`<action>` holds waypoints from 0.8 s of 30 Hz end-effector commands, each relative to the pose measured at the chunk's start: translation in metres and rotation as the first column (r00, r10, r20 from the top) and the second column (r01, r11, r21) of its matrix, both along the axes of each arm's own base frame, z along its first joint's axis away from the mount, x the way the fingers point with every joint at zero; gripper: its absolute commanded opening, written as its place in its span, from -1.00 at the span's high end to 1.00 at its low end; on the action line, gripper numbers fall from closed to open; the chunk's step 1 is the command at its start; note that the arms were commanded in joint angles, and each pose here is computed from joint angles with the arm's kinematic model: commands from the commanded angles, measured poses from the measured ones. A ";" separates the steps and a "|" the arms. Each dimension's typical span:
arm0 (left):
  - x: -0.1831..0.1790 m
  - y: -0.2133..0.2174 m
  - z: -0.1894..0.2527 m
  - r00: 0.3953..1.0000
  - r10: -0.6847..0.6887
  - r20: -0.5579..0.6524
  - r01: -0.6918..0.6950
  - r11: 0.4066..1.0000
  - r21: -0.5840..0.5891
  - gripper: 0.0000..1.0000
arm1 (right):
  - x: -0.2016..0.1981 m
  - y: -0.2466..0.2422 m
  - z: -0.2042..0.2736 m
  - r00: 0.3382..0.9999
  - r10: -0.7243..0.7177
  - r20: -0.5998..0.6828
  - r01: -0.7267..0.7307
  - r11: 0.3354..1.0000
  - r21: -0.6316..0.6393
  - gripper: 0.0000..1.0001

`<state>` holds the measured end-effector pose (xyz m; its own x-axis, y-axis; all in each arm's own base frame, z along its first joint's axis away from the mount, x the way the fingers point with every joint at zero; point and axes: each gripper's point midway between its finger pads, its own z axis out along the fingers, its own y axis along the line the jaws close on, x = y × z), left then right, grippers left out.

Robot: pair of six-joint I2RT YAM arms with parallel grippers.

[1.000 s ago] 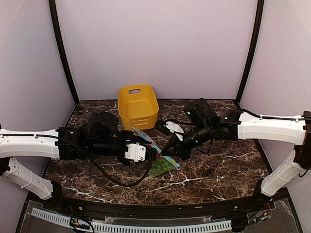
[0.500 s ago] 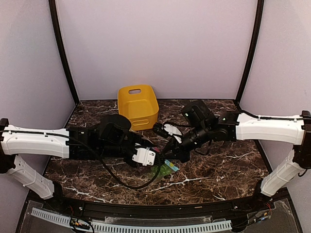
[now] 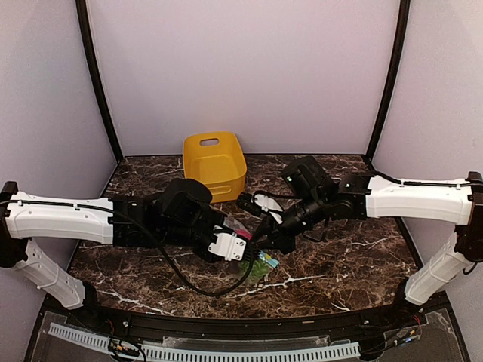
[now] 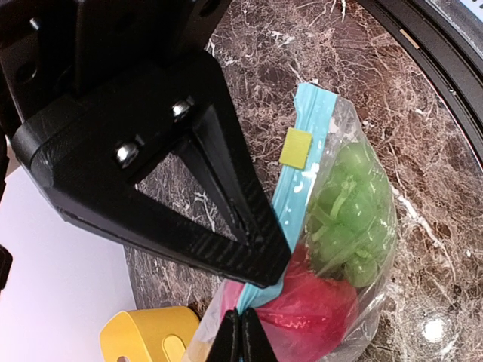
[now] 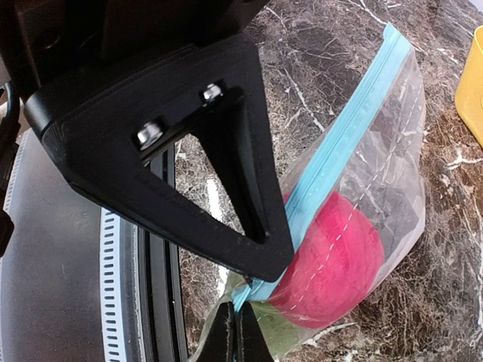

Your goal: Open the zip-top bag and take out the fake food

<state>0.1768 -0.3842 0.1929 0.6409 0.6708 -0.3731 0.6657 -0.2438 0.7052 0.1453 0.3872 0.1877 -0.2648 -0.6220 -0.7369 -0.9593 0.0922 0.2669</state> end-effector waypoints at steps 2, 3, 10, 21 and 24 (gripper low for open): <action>-0.004 0.006 -0.007 0.999 0.017 -0.032 -0.016 0.999 0.032 0.98 | -0.006 0.010 0.032 0.997 0.046 0.054 -0.052 0.993 0.108 1.00; -0.004 0.006 -0.007 0.999 0.021 -0.033 -0.020 0.999 0.032 0.98 | -0.006 0.009 0.034 0.997 0.044 0.059 -0.050 0.992 0.112 1.00; -0.003 0.011 -0.005 0.998 0.043 -0.036 -0.043 0.999 0.014 0.98 | -0.002 0.006 0.035 0.997 0.014 0.081 -0.023 0.993 0.112 0.56; 0.005 0.015 0.006 0.983 0.158 -0.097 -0.167 0.981 -0.096 0.98 | 0.018 -0.043 0.064 0.964 -0.206 0.167 0.150 0.943 0.296 -0.43; 0.009 0.016 0.004 0.971 0.202 -0.127 -0.216 0.970 -0.110 0.98 | 0.011 -0.054 0.056 0.962 -0.222 0.159 0.161 0.932 0.326 -0.44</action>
<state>0.1793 -0.3712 0.1851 0.5196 0.7292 -0.4453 0.7438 -0.1296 0.6557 0.1537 0.3410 0.2468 -0.1881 -0.3762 -0.9073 -0.9747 0.1854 0.1251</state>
